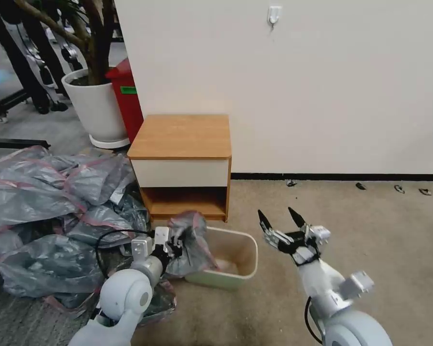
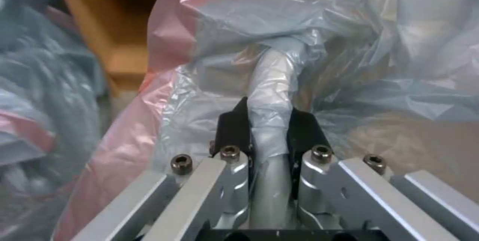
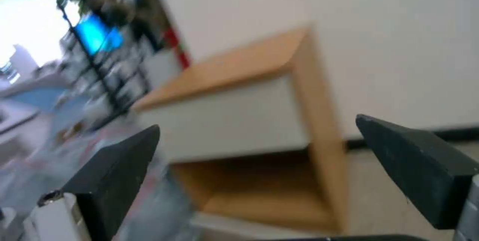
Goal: Pick up the garbage bag from the table and place it over the trash can.
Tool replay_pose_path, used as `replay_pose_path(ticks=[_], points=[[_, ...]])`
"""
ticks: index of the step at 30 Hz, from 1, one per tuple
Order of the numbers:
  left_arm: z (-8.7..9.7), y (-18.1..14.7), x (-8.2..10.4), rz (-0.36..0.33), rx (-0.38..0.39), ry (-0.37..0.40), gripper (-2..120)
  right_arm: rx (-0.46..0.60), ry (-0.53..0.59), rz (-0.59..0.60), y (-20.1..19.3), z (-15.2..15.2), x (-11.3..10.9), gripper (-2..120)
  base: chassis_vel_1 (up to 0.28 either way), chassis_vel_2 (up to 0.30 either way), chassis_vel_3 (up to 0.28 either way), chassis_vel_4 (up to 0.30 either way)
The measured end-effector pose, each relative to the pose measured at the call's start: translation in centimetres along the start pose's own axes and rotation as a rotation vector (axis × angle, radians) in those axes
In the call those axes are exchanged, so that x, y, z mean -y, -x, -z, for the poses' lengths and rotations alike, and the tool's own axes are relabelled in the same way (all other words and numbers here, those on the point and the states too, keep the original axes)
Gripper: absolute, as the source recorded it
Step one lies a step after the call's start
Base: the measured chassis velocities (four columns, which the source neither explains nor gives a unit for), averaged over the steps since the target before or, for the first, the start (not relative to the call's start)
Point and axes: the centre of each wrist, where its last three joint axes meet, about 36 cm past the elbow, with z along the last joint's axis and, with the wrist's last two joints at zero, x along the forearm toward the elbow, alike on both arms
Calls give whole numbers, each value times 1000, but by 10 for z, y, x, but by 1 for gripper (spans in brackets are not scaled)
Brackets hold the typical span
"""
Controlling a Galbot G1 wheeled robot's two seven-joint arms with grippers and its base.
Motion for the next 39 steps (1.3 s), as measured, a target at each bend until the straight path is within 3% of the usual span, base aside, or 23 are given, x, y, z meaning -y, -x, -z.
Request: replay_pose_path(ticks=[4,8,14,25,35,39], points=[[-2,-6,2,28,38,3,9,-170,-24,117,4,2,-15,99,0,0,0,0],[-1,-8,2,37,49,-6,9,-252,-56,195,7,-2,-30,99,0,0,0,0],[-3,-13,4,32,48,-12,9,-271,-108,246,31,-6,-43,99,0,0,0,0],[-8,-17,5,31,48,3,9,-320,-82,256,59,-26,-64,97,0,0,0,0],[-9,-20,8,27,50,0,9,-330,-100,239,73,-41,-62,85,0,0,0,0],[-9,-20,7,29,51,1,9,-327,-100,239,72,-41,-63,86,0,0,0,0]])
